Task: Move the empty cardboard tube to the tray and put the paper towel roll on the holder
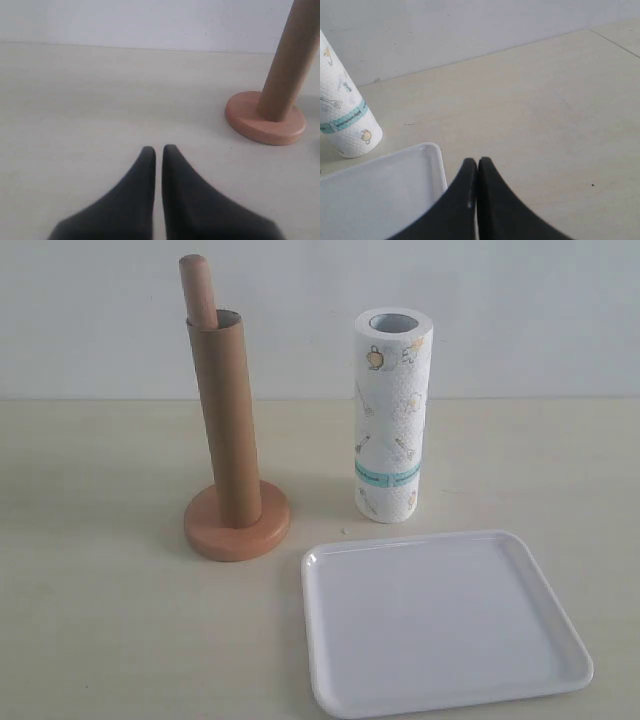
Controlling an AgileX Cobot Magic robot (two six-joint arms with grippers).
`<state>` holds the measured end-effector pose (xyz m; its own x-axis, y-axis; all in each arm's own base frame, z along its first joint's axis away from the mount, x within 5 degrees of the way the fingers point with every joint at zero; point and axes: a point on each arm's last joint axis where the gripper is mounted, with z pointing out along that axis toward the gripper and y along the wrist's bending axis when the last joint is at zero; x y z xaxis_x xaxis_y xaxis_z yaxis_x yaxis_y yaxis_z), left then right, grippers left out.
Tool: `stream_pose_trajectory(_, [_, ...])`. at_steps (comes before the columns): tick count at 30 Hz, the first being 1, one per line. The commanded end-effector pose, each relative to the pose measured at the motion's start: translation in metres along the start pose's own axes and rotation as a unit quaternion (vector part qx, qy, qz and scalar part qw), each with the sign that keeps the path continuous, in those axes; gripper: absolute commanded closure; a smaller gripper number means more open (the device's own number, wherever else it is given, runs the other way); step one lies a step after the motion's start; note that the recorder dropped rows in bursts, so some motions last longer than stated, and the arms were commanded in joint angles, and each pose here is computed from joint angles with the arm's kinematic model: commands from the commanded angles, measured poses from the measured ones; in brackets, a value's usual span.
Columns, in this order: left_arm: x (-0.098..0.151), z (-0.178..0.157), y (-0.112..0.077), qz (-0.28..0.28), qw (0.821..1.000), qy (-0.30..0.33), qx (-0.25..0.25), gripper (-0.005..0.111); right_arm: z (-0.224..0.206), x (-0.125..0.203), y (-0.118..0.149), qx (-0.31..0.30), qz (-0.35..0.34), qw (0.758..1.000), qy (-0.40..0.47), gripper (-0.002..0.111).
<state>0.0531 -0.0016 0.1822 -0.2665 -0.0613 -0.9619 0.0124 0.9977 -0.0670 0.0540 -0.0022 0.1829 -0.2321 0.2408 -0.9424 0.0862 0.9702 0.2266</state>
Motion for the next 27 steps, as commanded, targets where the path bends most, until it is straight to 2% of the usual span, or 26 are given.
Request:
stream_pose_trajectory(1, [0.001, 0.0, 0.0, 0.002, 1.0, 0.0, -0.002, 0.102, 0.0, -0.001, 0.0, 0.002, -0.002, 1.0, -0.007, 0.108])
stream_pose_trajectory(6, [0.001, 0.0, 0.0, 0.001, 1.0, 0.0, -0.002, 0.102, 0.0, -0.001, 0.0, 0.002, -0.002, 1.0, -0.007, 0.108])
stream_pose_trajectory(9, [-0.008, -0.003, -0.002, -0.025, 1.0, -0.009, 0.009, 0.102, 0.0, -0.001, 0.0, 0.002, -0.002, 1.0, -0.007, 0.108])
stream_pose_trajectory(14, [-0.069, -0.034, -0.01, -0.077, 0.99, -0.108, 0.046, 0.102, 0.0, -0.001, 0.0, 0.002, -0.002, 1.0, -0.007, 0.108])
stream_pose_trajectory(15, [-0.089, -0.048, -0.013, -0.093, 0.983, -0.143, 0.061, 0.102, 0.0, -0.001, 0.0, 0.002, -0.002, 1.0, -0.007, 0.108])
stream_pose_trajectory(18, [-0.111, -0.064, -0.015, -0.098, 0.975, -0.187, 0.071, 0.102, 0.0, -0.001, 0.0, 0.002, -0.002, 1.0, -0.007, 0.108])
stream_pose_trajectory(20, [-0.122, -0.071, -0.014, -0.113, 0.96, -0.243, 0.077, 0.102, 0.0, -0.001, 0.0, 0.002, -0.002, 1.0, -0.007, 0.108])
stream_pose_trajectory(22, [-0.135, -0.079, -0.011, -0.135, 0.933, -0.324, 0.081, 0.102, 0.0, -0.001, 0.0, 0.002, -0.002, 1.0, -0.007, 0.108])
stream_pose_trajectory(23, [-0.145, -0.088, -0.008, -0.144, 0.904, -0.395, 0.078, 0.102, 0.0, -0.001, 0.0, 0.002, -0.002, 1.0, -0.007, 0.108])
stream_pose_trajectory(24, [-0.155, -0.101, -0.004, -0.158, 0.865, -0.47, 0.077, 0.102, 0.0, -0.001, 0.0, 0.002, -0.002, 1.0, -0.007, 0.108])
stream_pose_trajectory(25, [-0.163, -0.104, -0.003, -0.164, 0.851, -0.494, 0.076, 0.102, 0.0, -0.001, 0.0, 0.002, -0.002, 1.0, -0.007, 0.108])
stream_pose_trajectory(26, [-0.18, -0.101, -0.005, -0.16, 0.855, -0.487, 0.075, 0.102, 0.0, -0.001, 0.0, 0.002, -0.002, 1.0, -0.007, 0.108])
stream_pose_trajectory(27, [-0.192, -0.097, -0.007, -0.154, 0.869, -0.465, 0.074, 0.102, 0.0, -0.001, 0.0, 0.002, -0.002, 1.0, -0.007, 0.108])
